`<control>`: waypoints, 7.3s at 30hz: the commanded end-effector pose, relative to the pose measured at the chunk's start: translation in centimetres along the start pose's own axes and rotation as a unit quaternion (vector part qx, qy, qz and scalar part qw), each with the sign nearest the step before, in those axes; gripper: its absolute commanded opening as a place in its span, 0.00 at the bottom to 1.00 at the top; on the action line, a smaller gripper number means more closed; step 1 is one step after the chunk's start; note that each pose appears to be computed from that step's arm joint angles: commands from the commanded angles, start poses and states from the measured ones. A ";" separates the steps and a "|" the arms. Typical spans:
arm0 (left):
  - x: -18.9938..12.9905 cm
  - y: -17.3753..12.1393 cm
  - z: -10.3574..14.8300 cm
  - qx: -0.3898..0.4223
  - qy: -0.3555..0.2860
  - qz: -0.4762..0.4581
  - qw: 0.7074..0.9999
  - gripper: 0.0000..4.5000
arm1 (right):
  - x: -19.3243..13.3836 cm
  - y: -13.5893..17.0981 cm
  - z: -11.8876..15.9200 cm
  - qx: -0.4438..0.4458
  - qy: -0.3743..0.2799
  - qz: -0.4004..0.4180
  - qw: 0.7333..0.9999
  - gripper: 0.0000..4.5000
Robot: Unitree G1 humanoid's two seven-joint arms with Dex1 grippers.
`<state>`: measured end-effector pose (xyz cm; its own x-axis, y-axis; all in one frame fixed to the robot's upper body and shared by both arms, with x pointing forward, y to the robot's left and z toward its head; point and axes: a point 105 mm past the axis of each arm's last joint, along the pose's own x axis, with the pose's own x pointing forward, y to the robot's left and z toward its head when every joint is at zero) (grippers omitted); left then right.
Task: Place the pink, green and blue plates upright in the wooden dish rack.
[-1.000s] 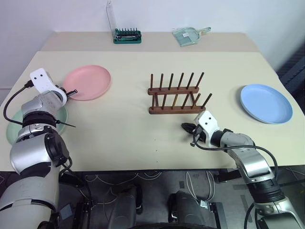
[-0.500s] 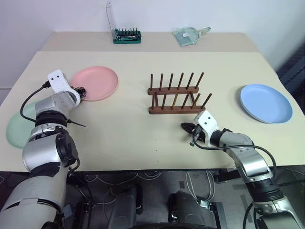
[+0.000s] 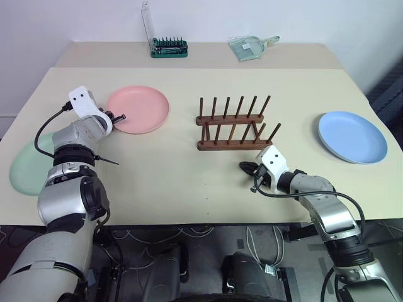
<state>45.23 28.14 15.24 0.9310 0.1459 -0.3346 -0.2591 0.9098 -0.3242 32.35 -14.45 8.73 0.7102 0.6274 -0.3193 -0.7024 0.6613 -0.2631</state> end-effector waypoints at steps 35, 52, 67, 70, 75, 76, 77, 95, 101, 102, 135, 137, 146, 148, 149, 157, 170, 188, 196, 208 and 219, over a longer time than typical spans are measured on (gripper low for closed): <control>-15.0 -19.4 7.6 0.118 -0.312 -0.347 0.877 0.00 | 4.5 -1.6 19.7 -0.576 -0.116 -0.114 0.801 0.94; -14.9 -19.6 6.6 0.057 -0.273 -0.379 0.882 0.15 | 4.2 -1.3 19.4 -0.595 -0.129 -0.137 0.781 0.00; -12.5 -13.6 8.9 0.071 -0.316 -0.296 0.898 0.99 | -1.0 -4.6 20.4 -0.466 -0.178 -0.197 0.844 0.00; -11.5 -11.5 5.7 0.196 -0.289 -0.314 0.883 0.99 | -3.5 -5.2 20.7 -0.357 -0.217 -0.178 0.891 0.00; -12.0 -9.7 -0.7 0.297 -0.206 -0.410 0.838 0.99 | -7.0 -5.9 20.3 -0.161 -0.277 -0.129 0.938 0.00; -12.2 -9.7 -1.7 0.302 -0.188 -0.429 0.830 0.99 | -7.4 -6.0 20.1 -0.142 -0.281 -0.122 0.941 0.00; -12.6 -9.6 -2.4 0.313 -0.182 -0.443 0.820 0.99 | -7.7 -6.0 19.9 -0.115 -0.285 -0.114 0.945 0.00; -14.3 -9.8 -9.7 0.343 -0.061 -0.549 0.760 0.99 | -8.7 -5.5 16.5 0.149 -0.328 0.026 0.933 0.00; -14.6 -10.1 -10.0 0.340 -0.060 -0.556 0.756 0.99 | -8.8 -7.0 16.2 0.167 -0.340 0.016 0.925 0.00; -14.5 -10.1 -10.1 0.342 -0.057 -0.555 0.756 0.99 | -9.1 -7.2 16.3 0.169 -0.348 0.015 0.922 0.00; -15.3 -10.8 -10.6 0.334 -0.054 -0.583 0.739 1.00 | -6.8 -10.1 11.4 0.316 -0.323 0.009 0.892 0.16; -15.3 -10.7 -10.7 0.334 -0.053 -0.582 0.739 1.00 | -6.9 -10.0 11.4 0.314 -0.324 0.011 0.892 0.33; -15.3 -10.6 -10.8 0.335 -0.054 -0.580 0.740 1.00 | -9.0 -12.1 12.5 0.244 -0.344 -0.090 0.902 0.98; -15.2 -10.6 -10.7 0.336 -0.056 -0.578 0.742 1.00 | -10.0 -12.6 12.7 0.213 -0.336 -0.125 0.909 0.98; -15.1 -10.5 -10.6 0.337 -0.058 -0.576 0.743 1.00 | -10.6 -12.6 13.0 0.191 -0.333 -0.138 0.913 0.98; -13.5 -9.5 -7.7 0.317 -0.092 -0.524 0.785 1.00 | -12.6 -9.4 19.3 -0.001 -0.324 -0.128 0.938 0.98; -10.2 0.6 2.5 0.293 -0.190 -0.159 0.923 1.00 | -1.9 1.3 16.7 -0.147 -0.172 0.088 0.970 0.98; -16.4 20.8 1.2 0.045 -0.113 0.345 0.931 1.00 | 1.4 2.1 15.2 -0.126 -0.173 0.140 0.967 0.98; -15.7 20.3 -0.6 0.016 -0.068 0.307 0.949 0.94 | 1.5 2.3 15.2 -0.123 -0.179 0.142 0.966 0.99; -14.1 17.6 -0.1 0.020 -0.073 0.248 0.966 0.02 | 1.3 2.0 15.3 -0.124 -0.183 0.127 0.967 0.99; -13.4 15.3 1.7 0.009 -0.138 0.198 0.970 0.20 | 1.3 2.0 15.3 -0.126 -0.183 0.125 0.967 0.99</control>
<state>29.42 40.20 13.54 0.7825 0.5555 -0.2811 -0.6121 0.7690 -0.1844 32.90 -5.86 20.19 0.4484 0.8848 -0.1264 -0.8367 0.3658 -0.4076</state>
